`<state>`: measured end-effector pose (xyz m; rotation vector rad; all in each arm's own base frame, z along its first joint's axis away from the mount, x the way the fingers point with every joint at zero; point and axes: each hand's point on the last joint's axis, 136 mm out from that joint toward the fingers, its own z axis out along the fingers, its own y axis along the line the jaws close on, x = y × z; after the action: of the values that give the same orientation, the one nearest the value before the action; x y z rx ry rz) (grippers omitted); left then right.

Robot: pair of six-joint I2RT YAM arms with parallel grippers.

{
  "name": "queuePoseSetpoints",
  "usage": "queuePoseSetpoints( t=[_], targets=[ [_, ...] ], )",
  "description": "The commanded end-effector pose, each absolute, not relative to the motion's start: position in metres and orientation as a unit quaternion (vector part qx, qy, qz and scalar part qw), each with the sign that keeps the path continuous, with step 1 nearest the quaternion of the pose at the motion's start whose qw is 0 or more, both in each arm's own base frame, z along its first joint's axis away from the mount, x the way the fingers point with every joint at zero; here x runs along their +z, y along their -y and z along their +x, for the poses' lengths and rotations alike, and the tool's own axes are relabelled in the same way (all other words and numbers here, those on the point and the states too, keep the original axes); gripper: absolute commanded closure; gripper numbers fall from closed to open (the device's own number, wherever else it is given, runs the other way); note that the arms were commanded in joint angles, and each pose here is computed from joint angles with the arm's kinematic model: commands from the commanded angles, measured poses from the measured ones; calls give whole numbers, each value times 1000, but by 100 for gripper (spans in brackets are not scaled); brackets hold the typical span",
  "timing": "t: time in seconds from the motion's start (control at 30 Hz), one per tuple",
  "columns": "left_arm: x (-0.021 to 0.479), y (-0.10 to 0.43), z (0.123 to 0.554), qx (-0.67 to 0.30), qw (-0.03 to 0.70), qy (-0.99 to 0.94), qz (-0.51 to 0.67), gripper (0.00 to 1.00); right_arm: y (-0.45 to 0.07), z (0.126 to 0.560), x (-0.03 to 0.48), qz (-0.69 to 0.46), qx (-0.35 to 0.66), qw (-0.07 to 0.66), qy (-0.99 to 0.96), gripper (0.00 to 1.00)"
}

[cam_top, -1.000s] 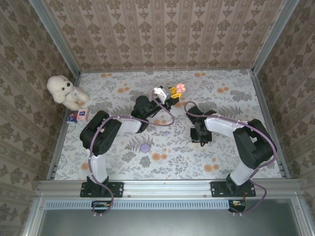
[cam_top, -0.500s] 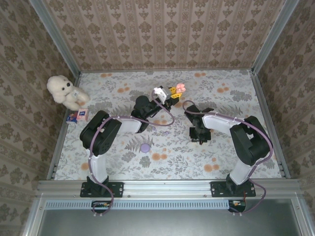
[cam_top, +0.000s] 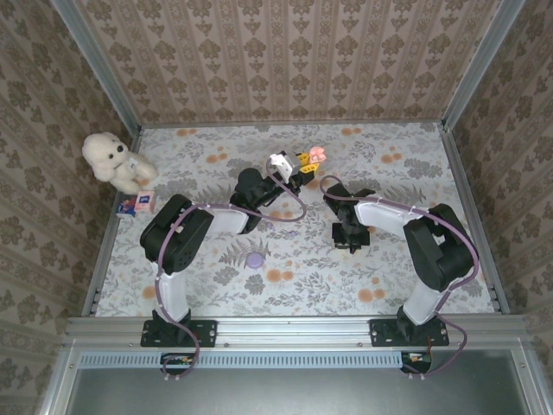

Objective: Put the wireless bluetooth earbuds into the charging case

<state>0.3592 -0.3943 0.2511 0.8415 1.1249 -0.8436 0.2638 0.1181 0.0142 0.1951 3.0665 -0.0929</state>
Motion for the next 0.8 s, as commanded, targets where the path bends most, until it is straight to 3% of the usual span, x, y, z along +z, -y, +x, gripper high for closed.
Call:
queuePoseSetpoints(
  t=[0.0,0.43,0.77],
  targets=[
    [263,396,356,-384,694,-485,369,100,-111,270,15,62,-38,67,-995,84],
    [268,397,357,-388,695,-482,366,100,-112,286,70,79,23,206,-975,86],
    [274,397,356,-389,699,-476,366,100,-105,300,171,93,88,371,-920,85]
  ],
)
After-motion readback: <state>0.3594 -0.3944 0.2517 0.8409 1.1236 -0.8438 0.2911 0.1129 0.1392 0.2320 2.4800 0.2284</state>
